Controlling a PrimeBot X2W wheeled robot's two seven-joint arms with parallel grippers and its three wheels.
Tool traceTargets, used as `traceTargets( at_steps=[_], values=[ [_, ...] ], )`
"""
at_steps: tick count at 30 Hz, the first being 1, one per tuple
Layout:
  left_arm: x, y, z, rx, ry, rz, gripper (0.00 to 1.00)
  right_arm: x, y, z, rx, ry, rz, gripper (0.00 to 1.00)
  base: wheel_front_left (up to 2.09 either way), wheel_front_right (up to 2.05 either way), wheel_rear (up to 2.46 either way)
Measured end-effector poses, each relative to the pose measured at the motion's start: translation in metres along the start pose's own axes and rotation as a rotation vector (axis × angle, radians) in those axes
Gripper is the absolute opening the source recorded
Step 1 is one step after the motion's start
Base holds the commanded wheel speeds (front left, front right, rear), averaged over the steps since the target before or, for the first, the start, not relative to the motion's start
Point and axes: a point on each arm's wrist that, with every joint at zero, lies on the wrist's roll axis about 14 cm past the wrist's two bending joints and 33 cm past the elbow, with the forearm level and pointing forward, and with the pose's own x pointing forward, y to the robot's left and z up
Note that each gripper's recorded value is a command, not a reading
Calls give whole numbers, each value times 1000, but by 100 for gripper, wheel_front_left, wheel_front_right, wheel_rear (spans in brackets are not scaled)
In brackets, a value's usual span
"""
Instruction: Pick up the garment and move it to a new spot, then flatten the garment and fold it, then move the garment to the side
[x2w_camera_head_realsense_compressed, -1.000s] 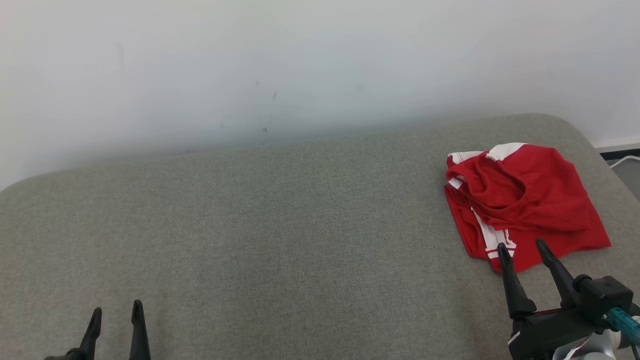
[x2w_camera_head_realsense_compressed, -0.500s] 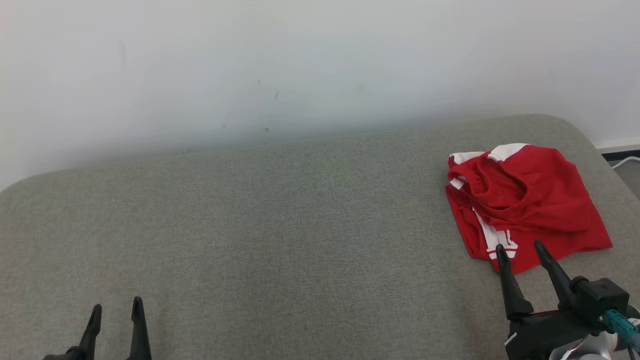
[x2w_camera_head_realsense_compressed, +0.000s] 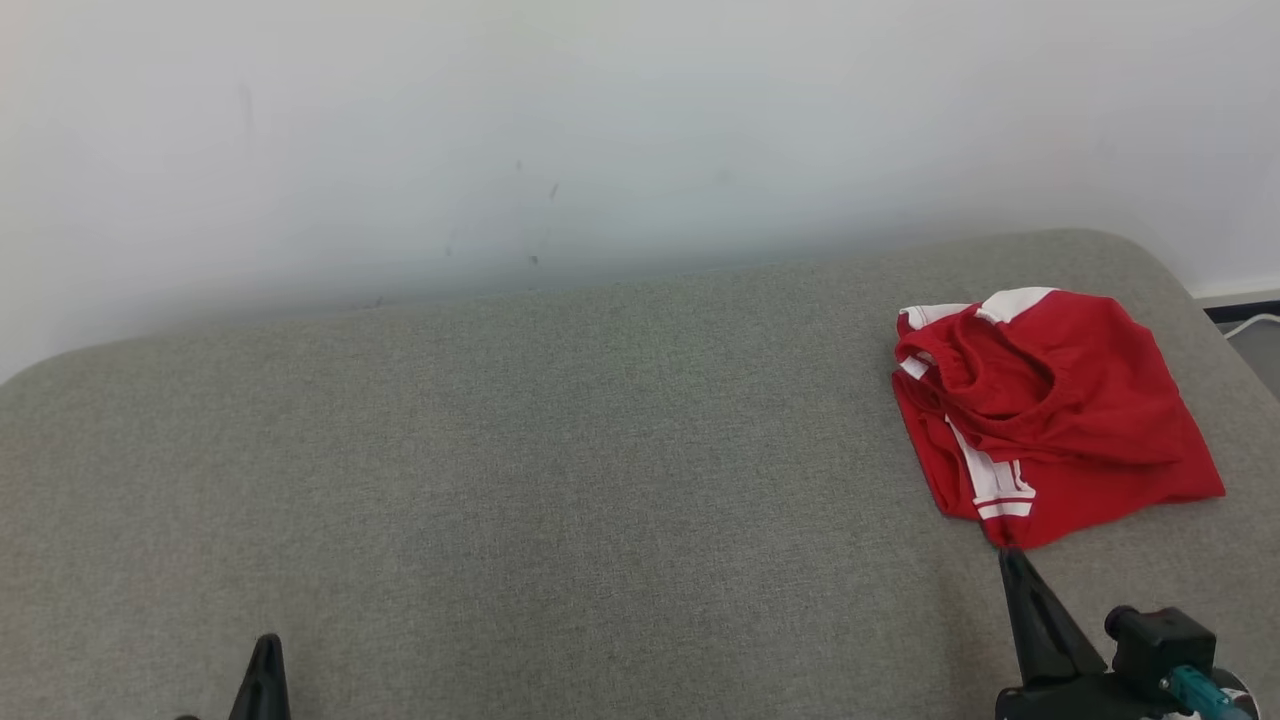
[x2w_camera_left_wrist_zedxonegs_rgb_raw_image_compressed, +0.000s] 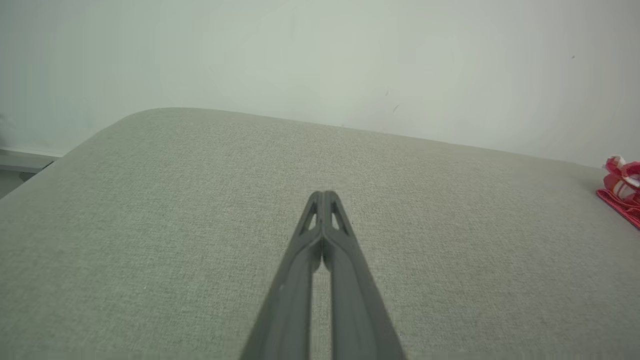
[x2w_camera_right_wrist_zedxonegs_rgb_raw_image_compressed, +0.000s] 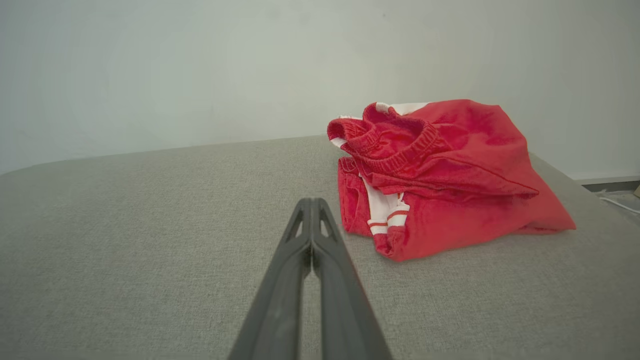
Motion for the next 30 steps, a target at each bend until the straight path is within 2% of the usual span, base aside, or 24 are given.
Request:
traceTargets(
  at_steps=[7,30],
  values=[
    [-2,5,-7,-46,35,20,0,1,-6,-4,60,27,-27,0,0,0,0],
    [3,17,-17,-424,115,90,0,11,-11,-12,415,93,-87,0,0,0,0]
  ],
)
